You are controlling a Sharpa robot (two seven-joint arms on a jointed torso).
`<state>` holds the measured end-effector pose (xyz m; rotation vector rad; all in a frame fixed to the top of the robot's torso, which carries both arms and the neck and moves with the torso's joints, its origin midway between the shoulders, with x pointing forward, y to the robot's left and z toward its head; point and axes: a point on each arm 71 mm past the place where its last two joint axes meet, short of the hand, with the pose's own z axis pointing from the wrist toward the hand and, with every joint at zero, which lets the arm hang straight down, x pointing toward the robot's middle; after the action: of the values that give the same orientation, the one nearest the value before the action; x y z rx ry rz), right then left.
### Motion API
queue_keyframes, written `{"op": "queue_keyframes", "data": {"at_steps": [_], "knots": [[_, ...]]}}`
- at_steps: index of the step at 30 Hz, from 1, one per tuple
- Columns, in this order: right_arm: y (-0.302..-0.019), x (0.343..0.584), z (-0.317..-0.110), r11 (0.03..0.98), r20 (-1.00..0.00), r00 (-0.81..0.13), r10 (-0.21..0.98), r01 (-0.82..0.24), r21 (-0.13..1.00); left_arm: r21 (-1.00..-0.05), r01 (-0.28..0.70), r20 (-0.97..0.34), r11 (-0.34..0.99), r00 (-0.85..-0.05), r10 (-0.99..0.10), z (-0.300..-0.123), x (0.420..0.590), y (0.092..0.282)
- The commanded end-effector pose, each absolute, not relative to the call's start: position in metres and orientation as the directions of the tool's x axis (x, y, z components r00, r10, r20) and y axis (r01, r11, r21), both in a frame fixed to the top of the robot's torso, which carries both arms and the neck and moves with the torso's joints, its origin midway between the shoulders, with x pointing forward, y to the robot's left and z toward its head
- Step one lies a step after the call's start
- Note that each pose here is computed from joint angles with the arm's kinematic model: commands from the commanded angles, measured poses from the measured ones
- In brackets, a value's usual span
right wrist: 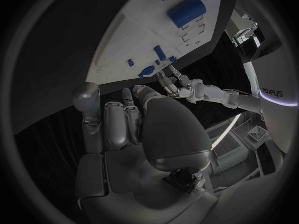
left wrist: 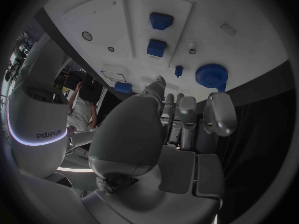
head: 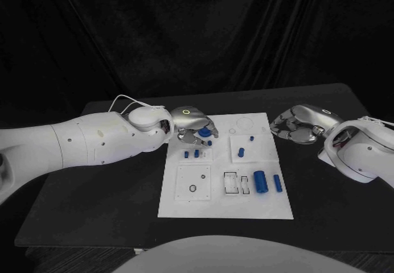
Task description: Assemble the parts on the task board
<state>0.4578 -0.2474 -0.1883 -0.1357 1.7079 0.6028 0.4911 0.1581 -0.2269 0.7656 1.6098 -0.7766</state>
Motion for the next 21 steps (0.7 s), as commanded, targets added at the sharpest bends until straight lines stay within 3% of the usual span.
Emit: {"op": "queue_keyframes", "data": {"at_steps": [1,21], "knots": [[-0.247,0.457,-0.188,0.853,-0.944,-0.226,0.242,-0.415,0.318,-0.037,0.848,-0.990,0.529,-0.102,0.093,-0.228,0.489,0.155],[-0.248,0.457,-0.194,0.860,-0.939,-0.260,0.227,-0.398,0.318,-0.038,0.821,-0.984,0.570,-0.130,0.123,-0.240,0.497,0.151]]}}
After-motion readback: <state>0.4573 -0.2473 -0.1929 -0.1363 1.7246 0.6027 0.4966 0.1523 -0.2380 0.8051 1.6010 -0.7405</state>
